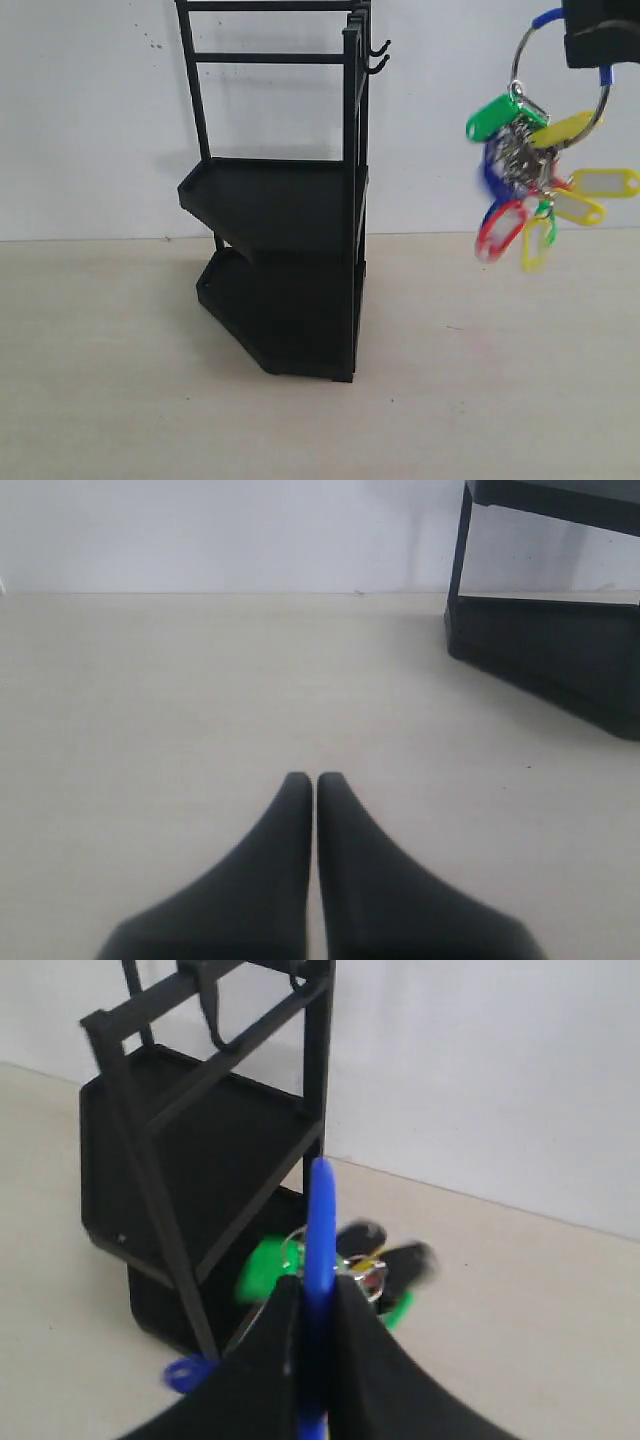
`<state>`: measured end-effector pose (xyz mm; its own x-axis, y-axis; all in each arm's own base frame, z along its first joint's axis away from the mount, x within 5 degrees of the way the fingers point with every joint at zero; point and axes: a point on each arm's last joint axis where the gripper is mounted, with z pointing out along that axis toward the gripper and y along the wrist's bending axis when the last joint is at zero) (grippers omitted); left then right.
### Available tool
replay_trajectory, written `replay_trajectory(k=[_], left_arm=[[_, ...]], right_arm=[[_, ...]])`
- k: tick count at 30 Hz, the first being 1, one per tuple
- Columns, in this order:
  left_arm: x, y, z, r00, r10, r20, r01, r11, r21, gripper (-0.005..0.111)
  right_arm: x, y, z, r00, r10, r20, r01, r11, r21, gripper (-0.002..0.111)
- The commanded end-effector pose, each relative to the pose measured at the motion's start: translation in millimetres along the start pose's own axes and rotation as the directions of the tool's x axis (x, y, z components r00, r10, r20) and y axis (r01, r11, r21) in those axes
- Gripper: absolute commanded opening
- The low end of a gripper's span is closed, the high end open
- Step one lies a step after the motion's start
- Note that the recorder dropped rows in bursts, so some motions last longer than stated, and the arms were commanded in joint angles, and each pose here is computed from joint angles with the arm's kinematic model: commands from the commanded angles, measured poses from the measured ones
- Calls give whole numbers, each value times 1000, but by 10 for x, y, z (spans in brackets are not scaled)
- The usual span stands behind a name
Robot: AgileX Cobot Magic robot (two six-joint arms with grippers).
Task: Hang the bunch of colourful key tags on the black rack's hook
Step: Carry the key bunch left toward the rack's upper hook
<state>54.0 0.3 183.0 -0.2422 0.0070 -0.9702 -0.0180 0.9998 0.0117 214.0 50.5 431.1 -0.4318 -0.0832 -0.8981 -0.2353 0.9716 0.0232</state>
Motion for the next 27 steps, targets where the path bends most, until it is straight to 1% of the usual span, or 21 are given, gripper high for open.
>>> replay_trajectory(k=[1, 2, 3, 4, 5, 7, 8, 9, 10, 11, 12, 13, 14, 15, 16, 17, 18, 19, 20, 24, 27], left_arm=[[-20, 1, -3, 1000, -18, 19, 18, 1000, -2, 4], [-20, 1, -3, 1000, -18, 19, 18, 1000, -2, 4], [-20, 1, -3, 1000, -18, 19, 18, 1000, -2, 4], [-20, 1, -3, 1000, -18, 19, 18, 1000, -2, 4], [-20, 1, -3, 1000, -18, 19, 18, 1000, -2, 4], [-20, 1, -3, 1000, -18, 19, 18, 1000, -2, 4], [-20, 1, -3, 1000, -18, 19, 18, 1000, -2, 4], [-20, 1, -3, 1000, -18, 19, 18, 1000, -2, 4], [-20, 1, -3, 1000, -18, 19, 18, 1000, -2, 4], [-20, 1, -3, 1000, -18, 19, 18, 1000, -2, 4], [-20, 1, -3, 1000, -18, 19, 18, 1000, -2, 4], [-20, 1, -3, 1000, -18, 19, 18, 1000, -2, 4], [-20, 1, -3, 1000, -18, 19, 18, 1000, -2, 4], [-20, 1, -3, 1000, -18, 19, 18, 1000, -2, 4], [-20, 1, -3, 1000, -18, 19, 18, 1000, -2, 4], [-20, 1, -3, 1000, -18, 19, 18, 1000, -2, 4], [-20, 1, -3, 1000, -18, 19, 18, 1000, -2, 4], [-20, 1, -3, 1000, -18, 19, 18, 1000, -2, 4], [-20, 1, -3, 1000, -18, 19, 18, 1000, -2, 4], [-20, 1, -3, 1000, -18, 19, 18, 1000, -2, 4], [-20, 1, -3, 1000, -18, 19, 18, 1000, -2, 4]], right_arm=[[-46, -18, 46, 991, 126, 44, -127, 992, 17, 0], [-31, 58, 57, 999, 20, 25, -19, 999, -27, 0], [-6, 117, 72, 994, -107, 3, 107, 993, -56, 0], [7, 118, 72, 985, -170, -8, 170, 984, -50, 0], [4, 92, 73, 986, -165, -10, 165, 986, -19, 0], [-51, -20, 54, 999, -2, 47, -1, 998, 70, 0], [-64, -35, 53, 995, 80, 67, -85, 994, 73, 0], [-65, -15, 54, 995, 79, 67, -84, 995, 61, 0], [-52, 36, 67, 999, 1, 48, -3, 999, 37, 0], [-21, 97, 101, 992, -129, 13, 128, 992, 7, 0], [13, 135, 116, 972, -233, -21, 232, 972, -15, 0], [31, 119, 147, 966, -254, -45, 254, 967, -2, 0], [19, 84, 146, 980, -193, -40, 195, 980, 36, 0], [-6, 27, 155, 996, -84, -13, 85, 993, 85, 0], [-24, 7, 163, 1000, -4, 13, 2, 995, 99, 0], [-41, 16, 186, 999, 29, 35, -32, 995, 90, 0], [-49, 61, 230, 999, -20, 39, 17, 998, 65, 0], [-44, 95, 266, 994, -102, 31, 100, 994, 51, 0], [-36, 122, 305, 990, -141, 22, 140, 989, 43, 0], [-7, 130, 511, 997, -73, 1, 73, 996, 42, 0], [-14, 143, 662, 996, -85, 18, 84, 996, 38, 0]])
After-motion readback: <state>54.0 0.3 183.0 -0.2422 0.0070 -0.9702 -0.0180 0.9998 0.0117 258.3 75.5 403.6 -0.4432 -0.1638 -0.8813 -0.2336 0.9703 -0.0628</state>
